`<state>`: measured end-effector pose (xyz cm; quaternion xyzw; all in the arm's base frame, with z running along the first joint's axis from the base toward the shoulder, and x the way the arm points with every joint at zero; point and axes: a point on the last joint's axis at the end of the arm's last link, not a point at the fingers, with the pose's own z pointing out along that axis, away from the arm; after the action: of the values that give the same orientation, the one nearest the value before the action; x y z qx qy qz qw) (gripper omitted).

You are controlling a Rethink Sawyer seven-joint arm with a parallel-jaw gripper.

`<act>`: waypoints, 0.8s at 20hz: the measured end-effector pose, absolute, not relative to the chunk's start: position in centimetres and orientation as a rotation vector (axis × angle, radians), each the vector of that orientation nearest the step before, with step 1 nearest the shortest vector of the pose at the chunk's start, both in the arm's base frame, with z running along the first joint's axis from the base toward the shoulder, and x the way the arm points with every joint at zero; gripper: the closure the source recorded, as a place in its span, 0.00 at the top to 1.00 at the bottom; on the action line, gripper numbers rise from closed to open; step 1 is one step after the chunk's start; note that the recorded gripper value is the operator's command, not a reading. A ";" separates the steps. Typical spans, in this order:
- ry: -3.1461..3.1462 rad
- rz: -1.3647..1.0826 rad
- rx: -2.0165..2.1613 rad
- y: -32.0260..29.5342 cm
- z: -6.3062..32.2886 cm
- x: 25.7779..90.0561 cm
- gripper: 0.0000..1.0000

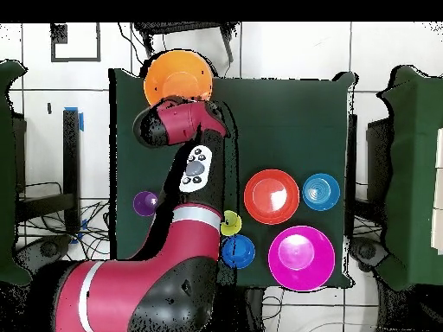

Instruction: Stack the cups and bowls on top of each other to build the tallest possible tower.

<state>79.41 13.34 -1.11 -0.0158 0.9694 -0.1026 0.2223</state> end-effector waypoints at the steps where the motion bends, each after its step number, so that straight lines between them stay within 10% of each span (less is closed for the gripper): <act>1: 2.687 -0.275 -0.042 13.7 -1.1 79.4 1.00; 16: 2.719 -0.245 -0.063 15.9 -4.4 80.1 1.00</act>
<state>80.06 15.89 -4.44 -0.0224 0.9748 -0.0878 0.2039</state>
